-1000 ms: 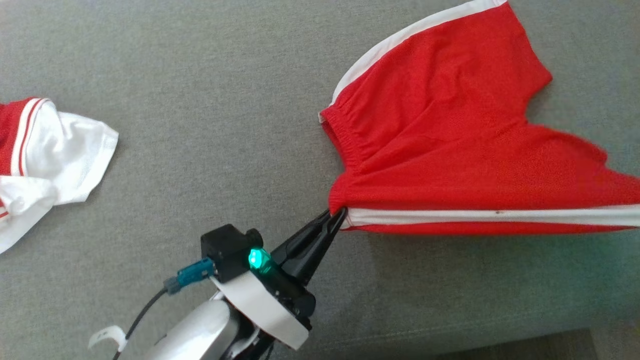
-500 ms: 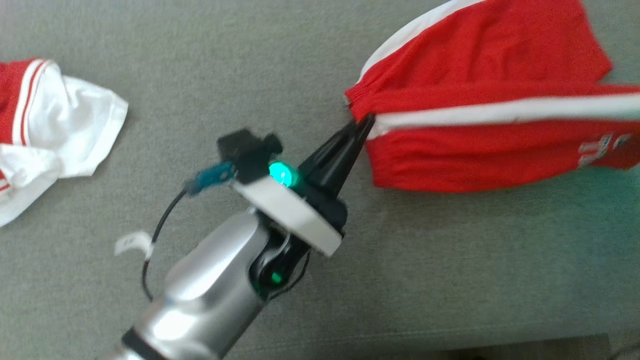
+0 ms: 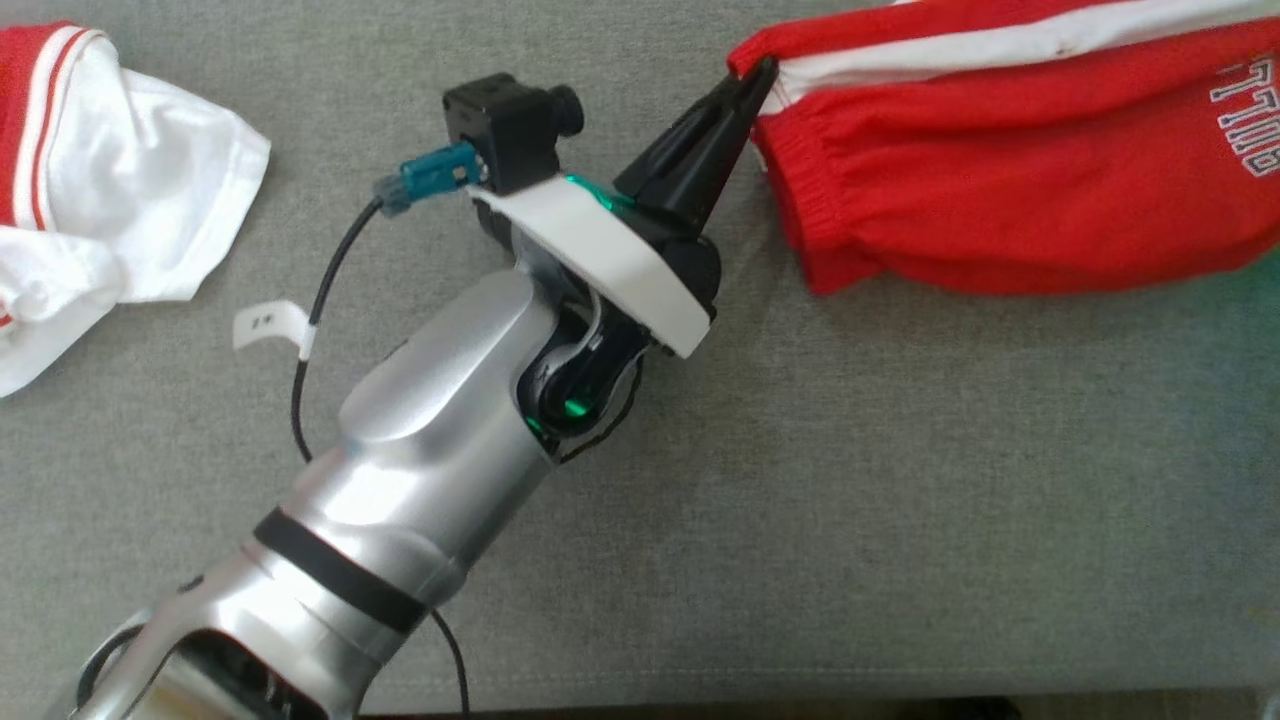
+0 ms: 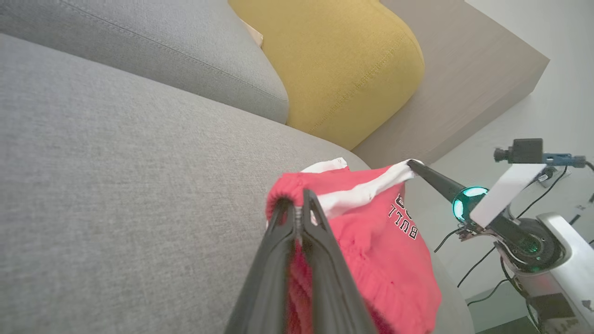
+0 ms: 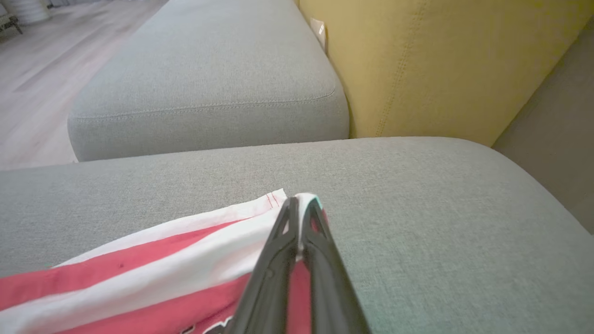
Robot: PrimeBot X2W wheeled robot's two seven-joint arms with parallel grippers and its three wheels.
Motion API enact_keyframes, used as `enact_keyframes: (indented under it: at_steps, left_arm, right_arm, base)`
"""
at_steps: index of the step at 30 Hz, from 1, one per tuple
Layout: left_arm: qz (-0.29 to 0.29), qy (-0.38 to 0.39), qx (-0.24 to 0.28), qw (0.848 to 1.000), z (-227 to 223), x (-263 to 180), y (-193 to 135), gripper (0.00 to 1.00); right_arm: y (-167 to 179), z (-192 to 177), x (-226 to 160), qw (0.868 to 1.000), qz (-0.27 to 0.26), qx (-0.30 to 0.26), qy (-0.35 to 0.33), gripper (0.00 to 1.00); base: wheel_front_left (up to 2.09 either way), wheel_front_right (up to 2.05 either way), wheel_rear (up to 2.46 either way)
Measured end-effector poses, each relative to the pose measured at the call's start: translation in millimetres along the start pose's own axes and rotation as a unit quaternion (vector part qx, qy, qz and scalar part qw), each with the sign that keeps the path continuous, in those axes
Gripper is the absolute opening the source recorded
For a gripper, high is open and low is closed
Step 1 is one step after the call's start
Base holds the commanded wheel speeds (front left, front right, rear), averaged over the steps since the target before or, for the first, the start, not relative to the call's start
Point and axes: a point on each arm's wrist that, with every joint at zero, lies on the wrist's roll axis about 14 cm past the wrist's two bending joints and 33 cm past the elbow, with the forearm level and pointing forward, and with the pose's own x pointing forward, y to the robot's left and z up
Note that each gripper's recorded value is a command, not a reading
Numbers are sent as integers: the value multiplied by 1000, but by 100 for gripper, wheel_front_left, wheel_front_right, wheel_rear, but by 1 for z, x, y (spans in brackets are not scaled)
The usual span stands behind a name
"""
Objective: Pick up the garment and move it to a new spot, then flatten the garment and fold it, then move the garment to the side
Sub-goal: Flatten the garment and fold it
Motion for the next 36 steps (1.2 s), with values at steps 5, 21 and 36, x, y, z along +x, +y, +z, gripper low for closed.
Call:
enact_keyframes:
  at_steps: [5, 21, 36]
  left_arm:
    - [7, -4, 2, 1000, 4, 3, 7, 0]
    - [20, -21, 53, 998, 17, 2, 16, 100]
    - [138, -157, 176, 962, 79, -88, 9, 100]
  right_arm:
    - [9, -5, 21, 999, 13, -26, 26, 0]
    - [28, 10, 36, 999, 40, -20, -27, 100]
    - [-1, -43, -16, 1000, 10, 7, 17, 100]
  base:
    - [0, 0, 0]
    - [0, 0, 0]
    - [0, 0, 0]
